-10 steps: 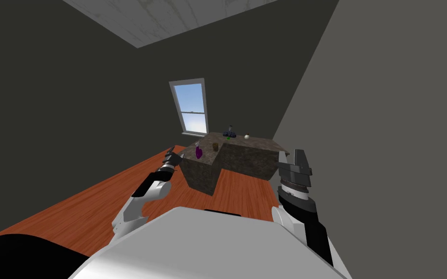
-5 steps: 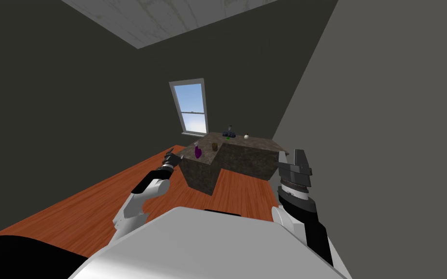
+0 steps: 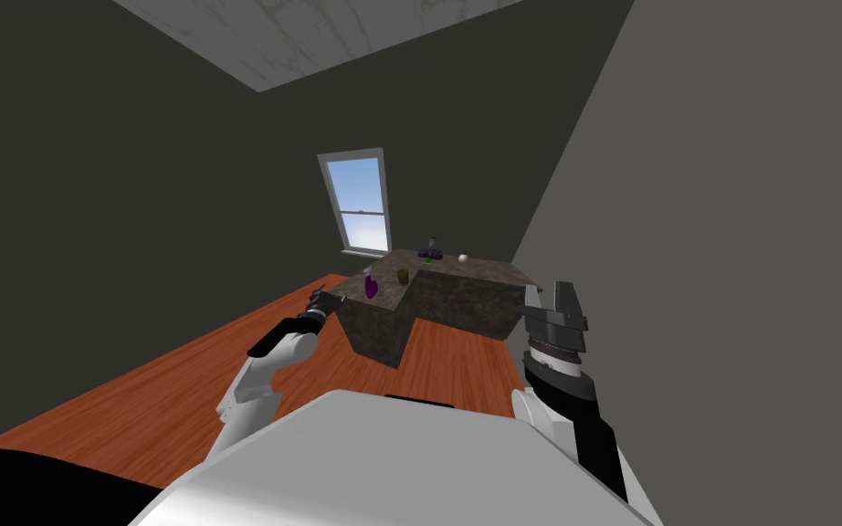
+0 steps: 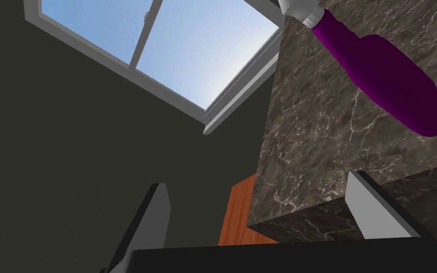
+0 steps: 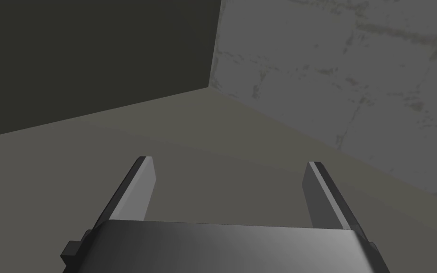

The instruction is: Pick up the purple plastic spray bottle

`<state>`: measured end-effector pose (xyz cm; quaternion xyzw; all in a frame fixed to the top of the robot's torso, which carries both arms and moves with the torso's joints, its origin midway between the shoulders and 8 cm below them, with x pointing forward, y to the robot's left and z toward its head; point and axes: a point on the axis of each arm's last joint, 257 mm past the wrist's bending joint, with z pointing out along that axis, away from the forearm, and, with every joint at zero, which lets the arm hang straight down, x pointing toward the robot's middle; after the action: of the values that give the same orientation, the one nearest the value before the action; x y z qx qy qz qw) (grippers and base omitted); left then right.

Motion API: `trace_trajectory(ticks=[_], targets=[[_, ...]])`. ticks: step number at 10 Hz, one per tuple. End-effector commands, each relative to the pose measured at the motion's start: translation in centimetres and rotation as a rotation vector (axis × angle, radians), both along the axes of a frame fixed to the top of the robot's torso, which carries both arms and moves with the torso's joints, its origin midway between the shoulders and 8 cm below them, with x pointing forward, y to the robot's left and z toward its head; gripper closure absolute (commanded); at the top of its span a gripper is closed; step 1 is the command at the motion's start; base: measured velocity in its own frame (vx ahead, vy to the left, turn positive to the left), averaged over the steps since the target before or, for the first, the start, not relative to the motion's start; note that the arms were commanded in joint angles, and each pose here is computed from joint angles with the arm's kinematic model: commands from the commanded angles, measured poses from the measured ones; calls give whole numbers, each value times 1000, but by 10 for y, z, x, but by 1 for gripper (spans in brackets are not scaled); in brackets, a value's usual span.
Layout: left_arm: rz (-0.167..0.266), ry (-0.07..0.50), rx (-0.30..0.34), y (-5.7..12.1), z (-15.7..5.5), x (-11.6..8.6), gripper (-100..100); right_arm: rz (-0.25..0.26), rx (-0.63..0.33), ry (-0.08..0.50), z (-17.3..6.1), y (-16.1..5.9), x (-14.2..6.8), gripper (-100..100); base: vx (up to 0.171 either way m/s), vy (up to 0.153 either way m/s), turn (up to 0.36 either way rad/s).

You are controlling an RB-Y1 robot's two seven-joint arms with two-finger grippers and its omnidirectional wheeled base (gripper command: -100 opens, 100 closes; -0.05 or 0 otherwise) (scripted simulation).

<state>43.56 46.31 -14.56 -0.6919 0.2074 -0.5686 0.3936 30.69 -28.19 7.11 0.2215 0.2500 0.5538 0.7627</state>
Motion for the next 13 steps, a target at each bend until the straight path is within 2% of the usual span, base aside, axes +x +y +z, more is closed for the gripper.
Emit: trace_trajectory(ticks=[1, 2, 4, 5, 6, 7, 9, 10, 12, 13], targets=[[2, 18, -78, 6, -10, 2, -100, 0, 0, 0, 0, 0, 0, 0, 11, -18, -12], [-1, 28, -82, 5, -13, 2, -100, 0, 0, 0, 0, 0, 0, 0, 12, -11, -7], [1, 42, -205, 11, -24, 7, -100, 0, 0, 0, 0, 0, 0, 0, 18, -9, -26], [-4, 61, -211, 9, -29, 7, -100, 0, 0, 0, 0, 0, 0, 0, 18, -5, -11], [-6, 69, -271, 10, -35, 9, -100, 0, 0, 0, 0, 0, 0, 0, 20, -3, -18], [-8, 75, -273, 9, -37, 9, -100, 0, 0, 0, 0, 0, 0, 0, 17, 1, -17], [-15, 89, -387, 8, -46, 15, -100, 0, 0, 0, 0, 0, 0, 0, 27, 5, -44], [-18, 101, -391, 7, -49, 14, -100, 0, 0, 0, 0, 0, 0, 0, 28, 13, -19], [-31, 117, -496, 2, -58, 20, -100, 0, 0, 0, 0, 0, 0, 0, 36, 20, -54], [-33, 125, -498, 1, -59, 20, -100, 0, 0, 0, 0, 0, 0, 0, 32, 22, -20]])
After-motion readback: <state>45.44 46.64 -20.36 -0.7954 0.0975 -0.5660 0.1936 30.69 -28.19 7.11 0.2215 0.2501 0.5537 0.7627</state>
